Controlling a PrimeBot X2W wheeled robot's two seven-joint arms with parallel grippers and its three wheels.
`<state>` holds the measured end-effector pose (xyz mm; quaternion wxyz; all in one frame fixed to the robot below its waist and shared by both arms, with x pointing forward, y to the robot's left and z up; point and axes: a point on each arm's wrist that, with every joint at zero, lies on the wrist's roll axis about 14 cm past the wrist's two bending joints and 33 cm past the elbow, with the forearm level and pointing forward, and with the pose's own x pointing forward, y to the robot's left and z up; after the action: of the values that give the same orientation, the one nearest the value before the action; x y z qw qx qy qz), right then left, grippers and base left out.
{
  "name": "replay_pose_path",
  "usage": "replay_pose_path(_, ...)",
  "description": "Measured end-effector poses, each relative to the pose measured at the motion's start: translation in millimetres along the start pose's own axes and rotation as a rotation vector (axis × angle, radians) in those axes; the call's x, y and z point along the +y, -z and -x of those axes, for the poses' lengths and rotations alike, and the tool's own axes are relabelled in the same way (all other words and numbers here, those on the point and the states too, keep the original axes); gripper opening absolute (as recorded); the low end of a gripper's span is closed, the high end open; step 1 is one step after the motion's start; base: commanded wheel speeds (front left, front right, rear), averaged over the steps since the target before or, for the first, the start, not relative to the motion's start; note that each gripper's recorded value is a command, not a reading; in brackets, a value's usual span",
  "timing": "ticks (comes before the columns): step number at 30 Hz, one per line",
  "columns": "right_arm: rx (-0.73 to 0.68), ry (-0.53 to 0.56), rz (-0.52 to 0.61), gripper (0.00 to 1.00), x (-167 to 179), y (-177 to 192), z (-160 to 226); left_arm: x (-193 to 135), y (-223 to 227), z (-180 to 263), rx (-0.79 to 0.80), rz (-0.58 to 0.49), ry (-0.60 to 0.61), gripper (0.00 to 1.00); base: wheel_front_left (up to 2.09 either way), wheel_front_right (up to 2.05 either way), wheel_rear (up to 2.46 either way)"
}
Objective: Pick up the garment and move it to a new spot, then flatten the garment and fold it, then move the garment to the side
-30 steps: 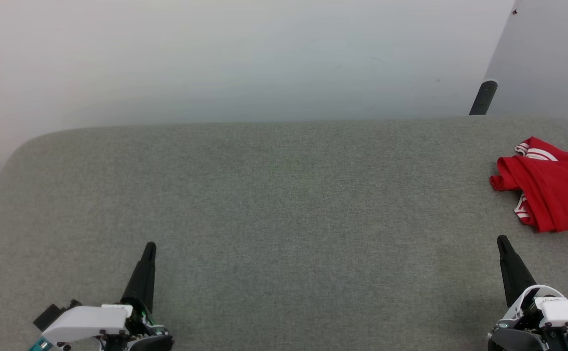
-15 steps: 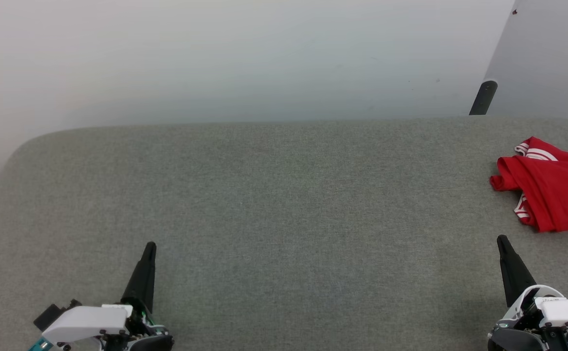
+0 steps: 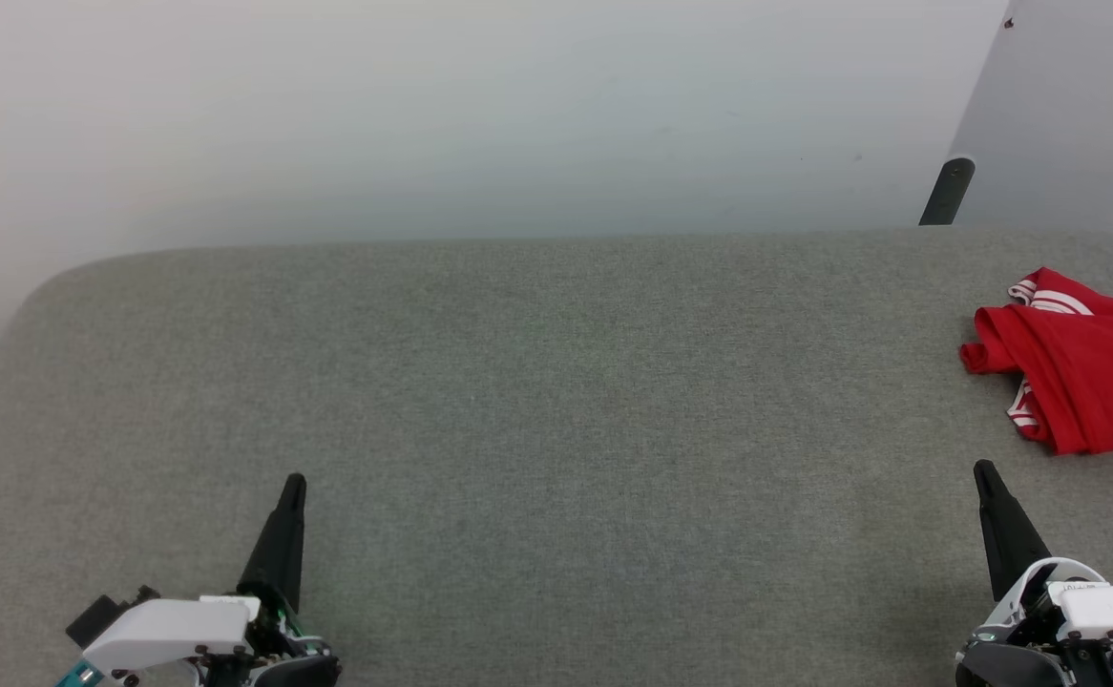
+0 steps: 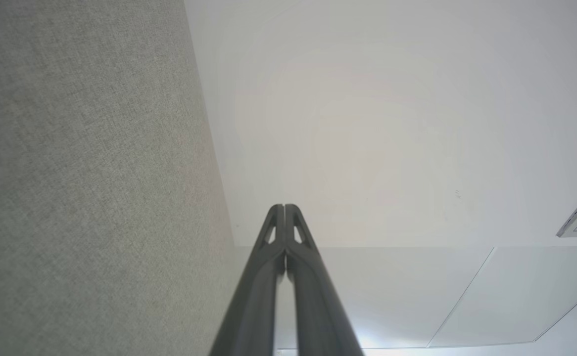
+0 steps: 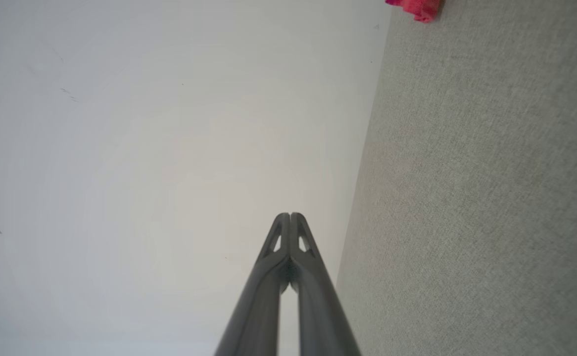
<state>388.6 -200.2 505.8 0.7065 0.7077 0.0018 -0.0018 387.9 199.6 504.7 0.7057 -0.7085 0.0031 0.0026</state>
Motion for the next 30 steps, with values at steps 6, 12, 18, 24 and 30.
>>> replay_pose_path(6,0.0,0.0,0.0,0.0,0.0,0.0,0.0,0.0,0.0,0.0,0.0,0.0,0.0,0.0,0.0,0.0,0.0)
replay_pose_path(12,0.0,0.0,0.0,0.0,0.0,0.0,0.0,0.0,0.1,0.0,0.0,0.0,0.0,0.0,0.0,0.0,0.0)
replay_pose_path(18,0.0,0.0,0.0,0.0,0.0,0.0,0.0,0.0,0.0,0.0,0.0,0.0,0.0,0.0,0.0,0.0,0.0)
replay_pose_path(24,0.0,0.0,0.0,0.0,0.0,0.0,0.0,0.0,0.1,0.0,0.0,0.0,0.0,0.0,0.0,0.0,0.0)
replay_pose_path(30,0.0,0.0,0.0,0.0,0.0,0.0,0.0,0.0,0.1,0.0,0.0,0.0,0.0,0.0,0.0,0.0,0.0)
